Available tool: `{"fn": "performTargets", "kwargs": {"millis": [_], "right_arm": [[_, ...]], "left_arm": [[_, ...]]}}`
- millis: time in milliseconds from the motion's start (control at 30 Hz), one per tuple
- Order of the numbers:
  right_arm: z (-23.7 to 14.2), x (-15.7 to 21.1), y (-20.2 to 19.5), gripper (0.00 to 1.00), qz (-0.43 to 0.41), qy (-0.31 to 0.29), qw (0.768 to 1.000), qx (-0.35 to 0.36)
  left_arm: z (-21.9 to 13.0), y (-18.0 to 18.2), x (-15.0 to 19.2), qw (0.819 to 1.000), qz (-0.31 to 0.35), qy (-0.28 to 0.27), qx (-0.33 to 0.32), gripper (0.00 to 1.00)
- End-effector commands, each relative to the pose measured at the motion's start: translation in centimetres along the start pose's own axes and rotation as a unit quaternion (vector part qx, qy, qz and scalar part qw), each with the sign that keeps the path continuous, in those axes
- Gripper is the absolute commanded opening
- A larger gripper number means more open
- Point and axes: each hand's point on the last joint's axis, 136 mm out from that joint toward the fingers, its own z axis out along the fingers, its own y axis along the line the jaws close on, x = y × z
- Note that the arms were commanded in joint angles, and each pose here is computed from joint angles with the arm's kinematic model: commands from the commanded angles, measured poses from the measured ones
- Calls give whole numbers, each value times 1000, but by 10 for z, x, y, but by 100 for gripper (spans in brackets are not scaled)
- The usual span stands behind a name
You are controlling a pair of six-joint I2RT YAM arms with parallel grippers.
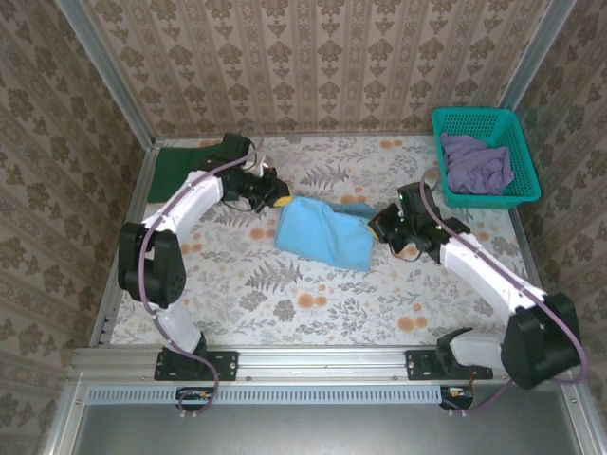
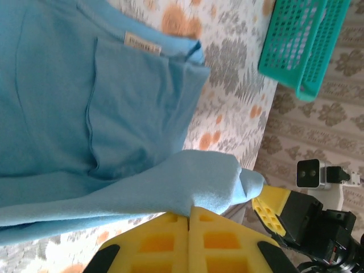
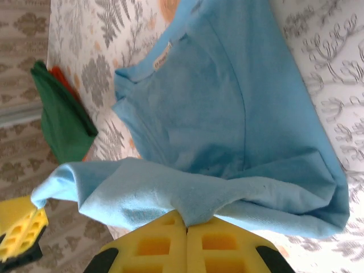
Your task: Fold and stack the t-shirts
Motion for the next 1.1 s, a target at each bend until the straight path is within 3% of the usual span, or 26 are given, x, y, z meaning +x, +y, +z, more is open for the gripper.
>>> {"fn": "performTargets", "kwargs": {"millis": [0, 133, 200, 233, 267, 300, 333, 367, 433, 500, 600, 700, 900, 1067], "right_arm": [[12, -32, 18, 0, 23, -27, 999, 2], [49, -62, 17, 0, 29, -20, 998, 50], [69, -74, 11, 0, 38, -8, 996, 83], [80, -80, 8, 0, 39, -5, 994, 99], [86, -86, 0, 6, 45, -7, 991, 124], [93, -90, -5, 19, 47, -6, 988, 144], [103, -95, -1, 33, 37, 4, 989, 143], [106, -98, -5, 38, 35, 11, 986, 163], [100, -109, -6, 52, 35, 2, 980, 197], [96, -116, 5, 60, 28, -7, 984, 176], [80, -121, 23, 62, 1, -14, 988, 152], [64, -107, 32, 59, -42, 5, 990, 136], [48, -32, 30, 49, -111, 79, 989, 62], [63, 17, 5, 40, -84, 127, 988, 40]], "left_arm": [[2, 4, -33, 999, -25, -25, -3, 0], [25, 25, -75, 998, -57, -28, -8, 2], [40, 34, -98, 997, -70, -29, -14, 8], [45, 36, -114, 997, -71, -36, -16, 16], [51, 40, -125, 996, -72, -42, -22, 22], [54, 48, -135, 995, -86, -42, -37, 28], [56, 53, -142, 993, -100, -41, -44, 39], [57, 55, -148, 992, -108, -43, -44, 49], [54, 50, -153, 993, -104, -53, -36, 50], [41, 44, -153, 993, -89, -68, -44, 58], [16, 39, -149, 990, -61, -104, -69, 53], [7, 33, -131, 991, -35, -105, -74, 57], [24, 34, -67, 993, 58, -1, -103, 56], [62, 10, -13, 990, 100, 78, -61, 48]]}}
